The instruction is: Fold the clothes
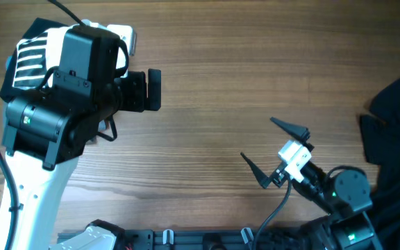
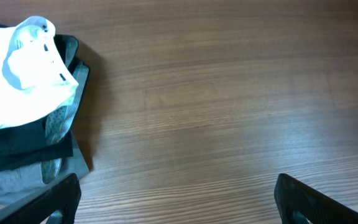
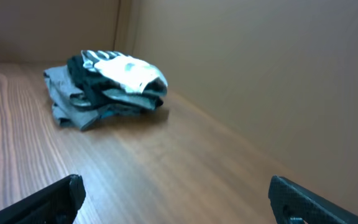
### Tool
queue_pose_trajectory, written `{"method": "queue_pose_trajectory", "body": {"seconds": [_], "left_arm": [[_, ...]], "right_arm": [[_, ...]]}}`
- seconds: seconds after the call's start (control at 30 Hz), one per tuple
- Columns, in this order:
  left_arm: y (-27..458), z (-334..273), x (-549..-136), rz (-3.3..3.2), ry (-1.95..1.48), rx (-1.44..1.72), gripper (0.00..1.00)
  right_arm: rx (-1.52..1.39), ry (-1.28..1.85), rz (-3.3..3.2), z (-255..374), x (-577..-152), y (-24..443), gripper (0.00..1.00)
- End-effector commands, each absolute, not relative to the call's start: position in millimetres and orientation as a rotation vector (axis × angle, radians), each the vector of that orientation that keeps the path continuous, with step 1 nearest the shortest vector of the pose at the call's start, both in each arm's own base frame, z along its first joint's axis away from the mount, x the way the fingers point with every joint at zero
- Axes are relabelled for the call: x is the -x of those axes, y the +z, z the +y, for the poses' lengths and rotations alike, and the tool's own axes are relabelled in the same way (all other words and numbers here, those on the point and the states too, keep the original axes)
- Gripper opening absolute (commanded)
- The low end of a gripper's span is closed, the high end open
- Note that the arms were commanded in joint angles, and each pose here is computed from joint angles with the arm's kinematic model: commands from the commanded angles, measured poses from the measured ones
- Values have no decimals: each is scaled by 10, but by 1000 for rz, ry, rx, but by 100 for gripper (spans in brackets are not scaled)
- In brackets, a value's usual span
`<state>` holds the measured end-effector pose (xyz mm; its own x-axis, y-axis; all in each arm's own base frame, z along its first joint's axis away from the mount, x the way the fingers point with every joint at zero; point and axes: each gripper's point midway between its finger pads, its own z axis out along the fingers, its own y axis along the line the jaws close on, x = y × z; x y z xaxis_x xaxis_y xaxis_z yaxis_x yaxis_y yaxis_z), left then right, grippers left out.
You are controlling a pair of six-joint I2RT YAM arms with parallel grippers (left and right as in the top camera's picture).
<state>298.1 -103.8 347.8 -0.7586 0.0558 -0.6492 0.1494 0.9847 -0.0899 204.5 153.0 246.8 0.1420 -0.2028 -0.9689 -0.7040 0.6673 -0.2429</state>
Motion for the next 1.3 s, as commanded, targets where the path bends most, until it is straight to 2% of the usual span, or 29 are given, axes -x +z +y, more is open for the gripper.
{"method": "queue_pose_trajectory", "body": {"seconds": [0.0, 0.3, 0.43, 1.27], "left_arm": [[3514, -1042, -2994, 2420, -179, -123, 100], [3514, -1042, -2994, 2420, -179, -123, 100], [3514, -1042, -2994, 2420, -179, -123, 100], [3532, -1033, -2976, 2415, -180, -123, 100]], "right_arm": [[652, 450, 1461, 1376, -2049, 2280, 100], [564, 367, 1409, 1152, -2089, 2064, 100], [558, 362, 1448, 1136, -2151, 1823, 100], [560, 359, 1446, 1136, -2151, 1826, 100]]}}
